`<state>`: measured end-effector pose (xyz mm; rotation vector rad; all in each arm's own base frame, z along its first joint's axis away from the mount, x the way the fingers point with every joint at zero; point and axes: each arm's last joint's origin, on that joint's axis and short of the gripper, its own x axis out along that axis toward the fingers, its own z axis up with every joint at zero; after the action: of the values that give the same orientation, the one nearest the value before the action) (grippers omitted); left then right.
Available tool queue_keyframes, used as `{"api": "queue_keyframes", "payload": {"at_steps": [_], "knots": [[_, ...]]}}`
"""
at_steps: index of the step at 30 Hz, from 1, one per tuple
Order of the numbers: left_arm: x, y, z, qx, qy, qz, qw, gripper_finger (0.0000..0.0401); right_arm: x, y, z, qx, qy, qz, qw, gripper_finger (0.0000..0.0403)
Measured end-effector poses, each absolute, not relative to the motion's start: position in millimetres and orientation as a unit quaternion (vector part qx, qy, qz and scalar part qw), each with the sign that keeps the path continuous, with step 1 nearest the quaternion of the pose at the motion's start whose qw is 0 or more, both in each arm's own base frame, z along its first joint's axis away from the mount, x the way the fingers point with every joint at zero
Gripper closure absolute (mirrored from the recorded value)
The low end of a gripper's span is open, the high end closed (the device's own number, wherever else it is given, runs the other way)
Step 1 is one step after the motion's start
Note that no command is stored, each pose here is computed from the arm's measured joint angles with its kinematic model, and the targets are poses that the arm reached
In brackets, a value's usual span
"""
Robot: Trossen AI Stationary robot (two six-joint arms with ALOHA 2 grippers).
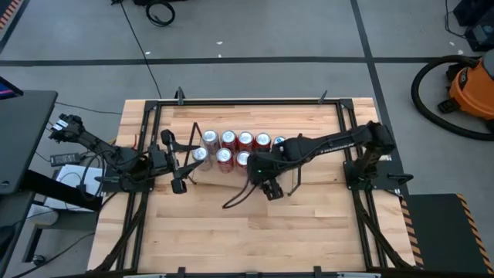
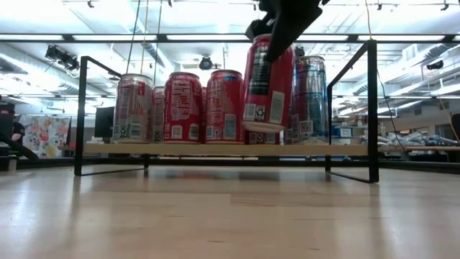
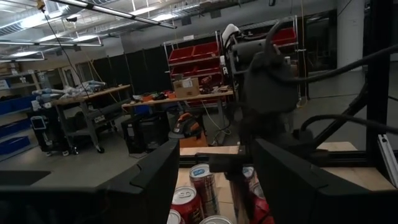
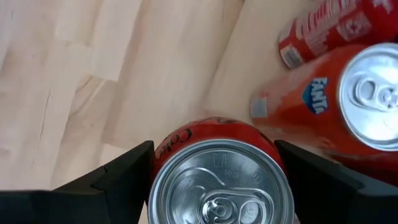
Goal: Place canned beverage on shelf
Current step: Put the red-black soda can on the shelf aligned with the other red-black soda can
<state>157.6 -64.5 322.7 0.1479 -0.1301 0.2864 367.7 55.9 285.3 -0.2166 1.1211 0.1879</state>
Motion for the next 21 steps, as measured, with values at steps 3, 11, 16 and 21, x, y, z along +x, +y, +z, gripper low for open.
{"api": "queue_keyframes", "payload": {"at_steps": [3,11,16,21], "knots": [[158,-65,323,0.074,-0.065,0.142,0.985,0.0186,370,50,283,-0.09,0.535,0.086,0.836,0.0078],[158,-64,323,0.073,-0.065,0.143,0.985,0.0186,373,41,277,-0.081,0.542,0.075,0.833,0.0078],[158,-65,323,0.073,-0.065,0.142,0.985,0.0186,372,36,273,-0.079,0.549,0.067,0.83,0.0078],[158,-64,323,0.073,-0.065,0.143,0.985,0.0186,371,30,269,-0.074,0.554,0.061,0.827,0.0078]]}}
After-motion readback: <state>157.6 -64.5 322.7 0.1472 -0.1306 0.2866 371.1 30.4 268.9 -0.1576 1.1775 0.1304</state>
